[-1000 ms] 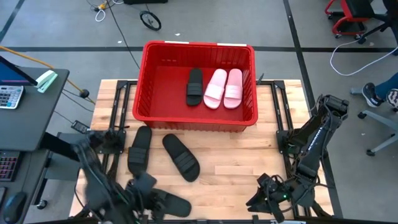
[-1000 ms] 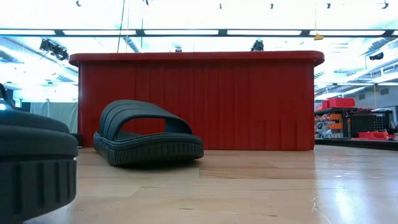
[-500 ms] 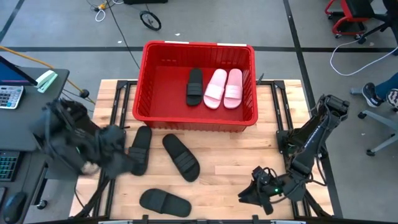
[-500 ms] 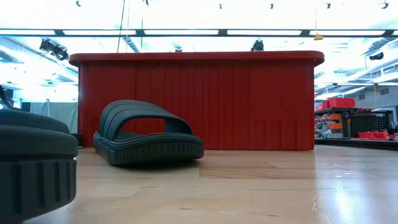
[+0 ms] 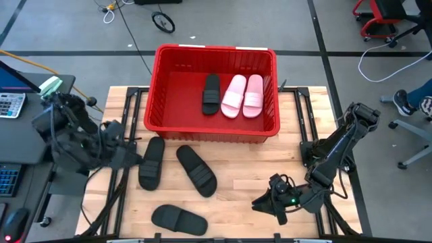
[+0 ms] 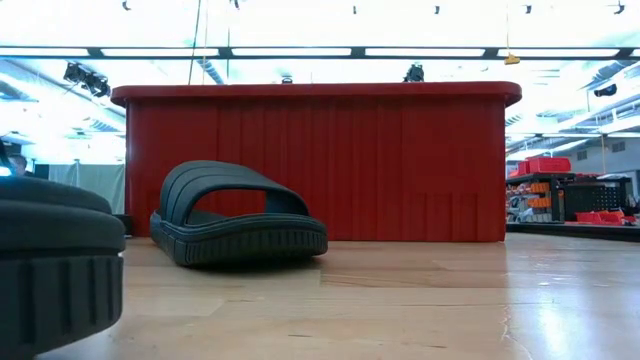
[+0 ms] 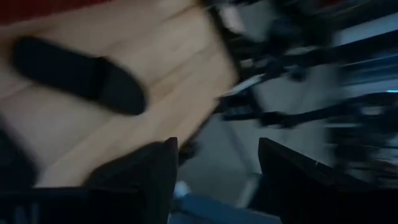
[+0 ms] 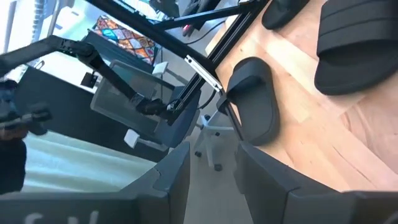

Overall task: Pick and place slides into bin
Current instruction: Put the black slide into the red bin

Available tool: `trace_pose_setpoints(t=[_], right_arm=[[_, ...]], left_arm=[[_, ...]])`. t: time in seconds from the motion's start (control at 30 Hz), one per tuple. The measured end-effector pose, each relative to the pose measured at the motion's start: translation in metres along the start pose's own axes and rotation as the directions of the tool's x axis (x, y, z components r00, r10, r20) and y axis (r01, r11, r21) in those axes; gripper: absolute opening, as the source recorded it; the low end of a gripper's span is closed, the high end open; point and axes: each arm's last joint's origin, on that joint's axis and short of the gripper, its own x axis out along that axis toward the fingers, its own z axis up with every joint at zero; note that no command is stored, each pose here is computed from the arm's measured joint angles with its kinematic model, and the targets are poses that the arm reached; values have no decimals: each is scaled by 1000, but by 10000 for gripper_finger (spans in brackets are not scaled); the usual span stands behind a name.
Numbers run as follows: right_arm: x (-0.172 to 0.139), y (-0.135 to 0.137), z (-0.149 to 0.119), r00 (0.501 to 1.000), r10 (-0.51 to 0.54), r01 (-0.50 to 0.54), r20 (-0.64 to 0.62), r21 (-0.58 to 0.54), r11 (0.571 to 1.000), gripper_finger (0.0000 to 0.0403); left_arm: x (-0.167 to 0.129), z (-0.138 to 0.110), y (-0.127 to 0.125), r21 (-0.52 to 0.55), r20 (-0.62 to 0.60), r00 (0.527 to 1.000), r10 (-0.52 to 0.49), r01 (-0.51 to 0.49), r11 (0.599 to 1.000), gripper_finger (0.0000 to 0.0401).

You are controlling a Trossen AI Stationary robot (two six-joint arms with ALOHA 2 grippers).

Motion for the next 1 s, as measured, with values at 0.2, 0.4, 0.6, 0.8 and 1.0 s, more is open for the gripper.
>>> trace_pose_setpoints(t=[0.2,0.4,0.6,0.8,1.0], right_arm=[[3,-2,5,1000,-10,10,16,2,1000,139],[3,-2,5,1000,-10,9,16,4,1000,139],[0,0,1,1000,-1,1,0,22,1000,139],[-1,0,-2,1000,-2,2,-9,16,1000,139],[-2,0,-3,1000,-7,7,-17,3,1000,139]], left_arm=[[42,-20,17,11,39,957,-287,287,958,229],[96,-53,37,-40,61,834,-548,551,834,223],[147,-87,84,-147,48,765,-643,642,753,225],[172,-107,135,-221,35,821,-570,563,796,222],[182,-112,151,-222,17,856,-517,507,833,218]])
